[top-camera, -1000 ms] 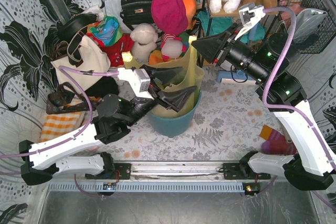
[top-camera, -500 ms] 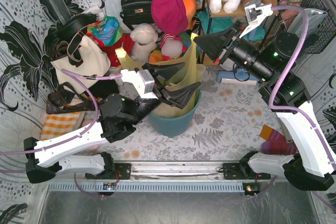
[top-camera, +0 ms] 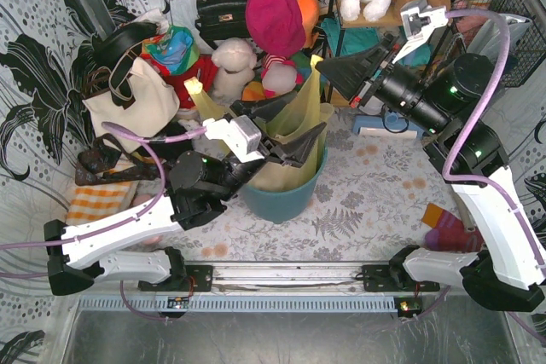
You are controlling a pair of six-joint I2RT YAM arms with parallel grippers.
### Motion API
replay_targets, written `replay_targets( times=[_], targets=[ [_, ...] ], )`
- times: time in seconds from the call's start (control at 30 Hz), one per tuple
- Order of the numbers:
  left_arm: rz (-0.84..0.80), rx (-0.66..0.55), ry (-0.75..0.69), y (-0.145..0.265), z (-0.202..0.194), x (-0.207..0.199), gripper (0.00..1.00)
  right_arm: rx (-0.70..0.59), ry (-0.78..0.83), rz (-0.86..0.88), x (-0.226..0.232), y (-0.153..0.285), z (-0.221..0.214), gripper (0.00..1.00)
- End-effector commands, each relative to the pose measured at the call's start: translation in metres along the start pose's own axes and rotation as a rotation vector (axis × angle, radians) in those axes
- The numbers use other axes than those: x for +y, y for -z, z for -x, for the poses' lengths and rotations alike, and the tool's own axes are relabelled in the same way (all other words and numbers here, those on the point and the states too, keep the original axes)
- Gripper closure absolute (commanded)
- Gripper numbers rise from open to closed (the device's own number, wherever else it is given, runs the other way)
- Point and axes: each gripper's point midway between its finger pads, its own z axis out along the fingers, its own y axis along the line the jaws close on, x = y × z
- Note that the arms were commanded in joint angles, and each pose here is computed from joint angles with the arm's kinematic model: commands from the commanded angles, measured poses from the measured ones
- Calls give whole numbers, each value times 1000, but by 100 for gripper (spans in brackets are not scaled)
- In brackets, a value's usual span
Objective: Tie the trash bag
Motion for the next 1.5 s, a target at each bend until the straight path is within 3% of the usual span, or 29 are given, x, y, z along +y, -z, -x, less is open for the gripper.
replay_targets(
  times=[0.0, 0.57, 1.0, 1.2, 1.27, 1.33, 1.47],
  targets=[
    [-49, -81, -97, -6, 35, 0, 17, -26, 10, 47, 16, 12, 13, 100],
    [-486, -49, 14, -27, 40, -3, 19, -8, 17, 118, 30, 21, 9, 100],
    [-514, -34, 93, -39, 26, 9, 53, -4, 19, 126, 31, 22, 8, 100],
    [-500, -42, 130, -40, 28, 15, 60, -3, 20, 126, 30, 21, 7, 100],
    [-495, -42, 134, -40, 30, 15, 68, -4, 20, 125, 31, 21, 7, 100],
    [-501, -41, 132, -39, 29, 15, 82, -4, 20, 119, 29, 21, 7, 100],
    [-494, -34, 137, -39, 28, 17, 99, -12, 31, 105, 28, 24, 10, 100]
  ],
)
